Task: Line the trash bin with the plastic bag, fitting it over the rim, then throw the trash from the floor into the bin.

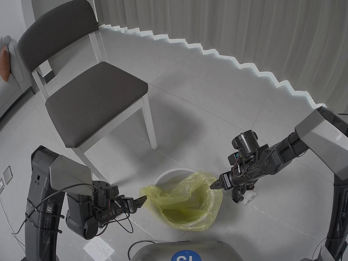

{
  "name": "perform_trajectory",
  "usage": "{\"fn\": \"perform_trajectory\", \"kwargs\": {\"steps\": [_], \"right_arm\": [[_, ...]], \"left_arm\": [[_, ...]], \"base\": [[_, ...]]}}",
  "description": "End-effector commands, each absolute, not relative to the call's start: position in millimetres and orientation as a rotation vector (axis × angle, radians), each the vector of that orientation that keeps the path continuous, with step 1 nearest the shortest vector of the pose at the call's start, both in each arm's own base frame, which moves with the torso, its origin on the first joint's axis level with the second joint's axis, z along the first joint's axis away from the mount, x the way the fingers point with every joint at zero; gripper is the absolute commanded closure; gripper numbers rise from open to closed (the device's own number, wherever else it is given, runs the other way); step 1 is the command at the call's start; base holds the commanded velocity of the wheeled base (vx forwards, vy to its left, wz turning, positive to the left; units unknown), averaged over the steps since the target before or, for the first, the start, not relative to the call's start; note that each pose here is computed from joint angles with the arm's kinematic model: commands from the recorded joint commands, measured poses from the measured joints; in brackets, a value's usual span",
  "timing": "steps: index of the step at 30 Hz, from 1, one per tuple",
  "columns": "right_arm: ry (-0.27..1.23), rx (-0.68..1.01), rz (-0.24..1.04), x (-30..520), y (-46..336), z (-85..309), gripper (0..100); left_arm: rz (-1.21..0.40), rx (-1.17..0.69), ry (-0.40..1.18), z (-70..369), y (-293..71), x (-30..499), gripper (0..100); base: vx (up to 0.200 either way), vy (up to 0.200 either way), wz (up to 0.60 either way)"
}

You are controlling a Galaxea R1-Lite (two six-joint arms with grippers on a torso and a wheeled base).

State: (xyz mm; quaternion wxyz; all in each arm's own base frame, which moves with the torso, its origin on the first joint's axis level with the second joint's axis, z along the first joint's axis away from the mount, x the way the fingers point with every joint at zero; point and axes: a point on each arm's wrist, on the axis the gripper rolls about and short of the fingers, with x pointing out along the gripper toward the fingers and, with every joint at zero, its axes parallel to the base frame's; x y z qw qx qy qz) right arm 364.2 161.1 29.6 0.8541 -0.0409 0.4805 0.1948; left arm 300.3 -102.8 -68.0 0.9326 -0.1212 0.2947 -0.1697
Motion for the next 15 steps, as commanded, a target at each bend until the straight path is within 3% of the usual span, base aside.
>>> {"fn": "perform_trajectory", "kwargs": {"steps": [1,15], "right_arm": [[0.942,-0.083,0.434,357.7,164.6,58.0,0],[0.902,-0.224,0.596,326.7,213.1,63.2,0]], "left_arm": [[-0.337,-0.244,0.605,-64.2,-97.0,293.7,0],[-0.343,-0.247,0.592,-24.6,-85.6,260.3,0]], "base": [[0.0,0.0,0.0],[0.0,0.0,0.0]]}}
